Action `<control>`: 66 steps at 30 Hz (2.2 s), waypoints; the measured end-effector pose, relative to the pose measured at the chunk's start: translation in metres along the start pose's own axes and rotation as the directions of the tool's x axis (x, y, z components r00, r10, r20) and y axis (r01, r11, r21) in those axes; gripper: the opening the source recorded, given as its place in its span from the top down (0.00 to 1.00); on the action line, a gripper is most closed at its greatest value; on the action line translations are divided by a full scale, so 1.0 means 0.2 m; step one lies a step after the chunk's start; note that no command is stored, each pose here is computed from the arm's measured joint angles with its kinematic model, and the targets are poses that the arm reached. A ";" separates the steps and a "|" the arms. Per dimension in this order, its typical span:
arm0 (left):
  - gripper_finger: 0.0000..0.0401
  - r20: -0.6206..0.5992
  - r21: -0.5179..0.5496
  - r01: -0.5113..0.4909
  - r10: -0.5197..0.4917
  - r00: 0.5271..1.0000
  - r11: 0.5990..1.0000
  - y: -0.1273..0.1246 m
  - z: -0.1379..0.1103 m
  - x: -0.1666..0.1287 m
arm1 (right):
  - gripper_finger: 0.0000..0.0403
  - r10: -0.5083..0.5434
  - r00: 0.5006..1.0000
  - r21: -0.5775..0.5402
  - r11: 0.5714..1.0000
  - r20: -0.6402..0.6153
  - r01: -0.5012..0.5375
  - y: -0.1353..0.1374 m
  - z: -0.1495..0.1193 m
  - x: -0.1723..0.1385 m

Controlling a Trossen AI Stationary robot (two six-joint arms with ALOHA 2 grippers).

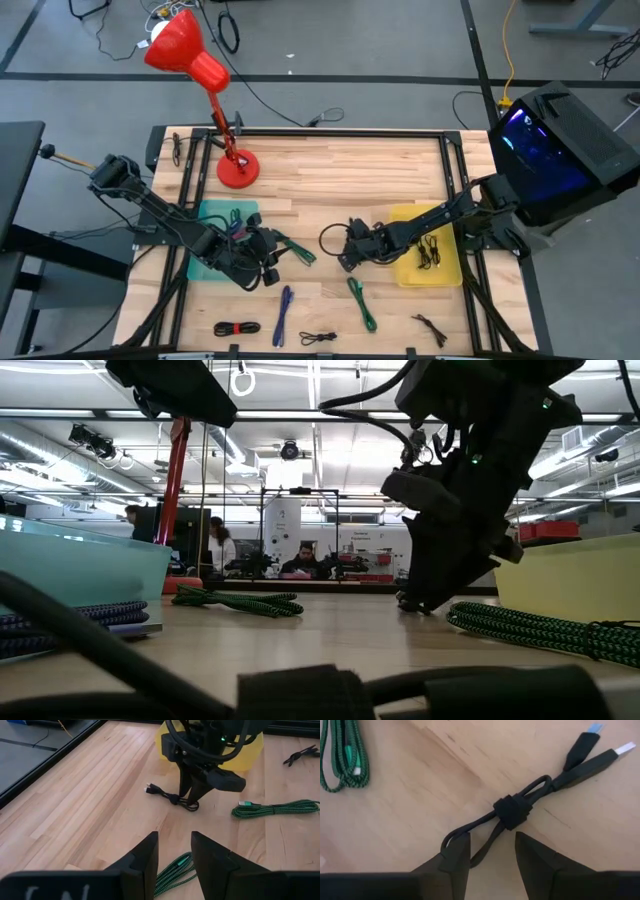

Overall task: Pick & Place USB Port
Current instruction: Put the black charger cable into the yellow bin

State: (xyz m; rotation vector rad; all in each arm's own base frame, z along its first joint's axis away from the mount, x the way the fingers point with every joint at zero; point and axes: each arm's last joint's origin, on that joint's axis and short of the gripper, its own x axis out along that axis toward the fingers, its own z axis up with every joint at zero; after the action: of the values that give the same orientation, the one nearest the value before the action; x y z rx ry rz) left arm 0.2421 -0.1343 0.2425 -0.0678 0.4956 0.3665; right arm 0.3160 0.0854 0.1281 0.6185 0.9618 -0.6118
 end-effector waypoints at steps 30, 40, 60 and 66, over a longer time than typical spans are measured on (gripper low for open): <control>0.70 0.000 0.000 0.000 0.000 1.000 1.000 0.00 0.00 0.00 | 1.00 -0.057 0.998 -0.127 0.990 0.036 0.062 -0.13 0.11 -0.34; 0.70 -0.001 0.001 -0.001 0.001 1.000 1.000 0.00 0.00 0.00 | 1.00 -0.152 0.988 -0.033 0.988 0.007 0.152 -0.33 0.02 -0.74; 0.70 -0.006 -0.011 0.006 -0.006 1.000 1.000 0.00 0.00 0.00 | 1.00 -0.324 0.883 0.043 0.933 -0.339 0.358 -0.43 -0.41 -0.99; 0.70 -0.006 -0.011 0.006 -0.006 1.000 1.000 0.00 0.00 0.00 | 1.00 -0.345 0.877 0.045 0.924 -0.336 0.381 -0.41 -0.48 -0.99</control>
State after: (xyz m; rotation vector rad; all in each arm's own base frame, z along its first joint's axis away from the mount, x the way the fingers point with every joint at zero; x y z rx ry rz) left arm 0.2420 -0.1345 0.2422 -0.0808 0.4993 0.3634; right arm 0.1185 0.1366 0.2428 0.6524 1.3779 -0.9231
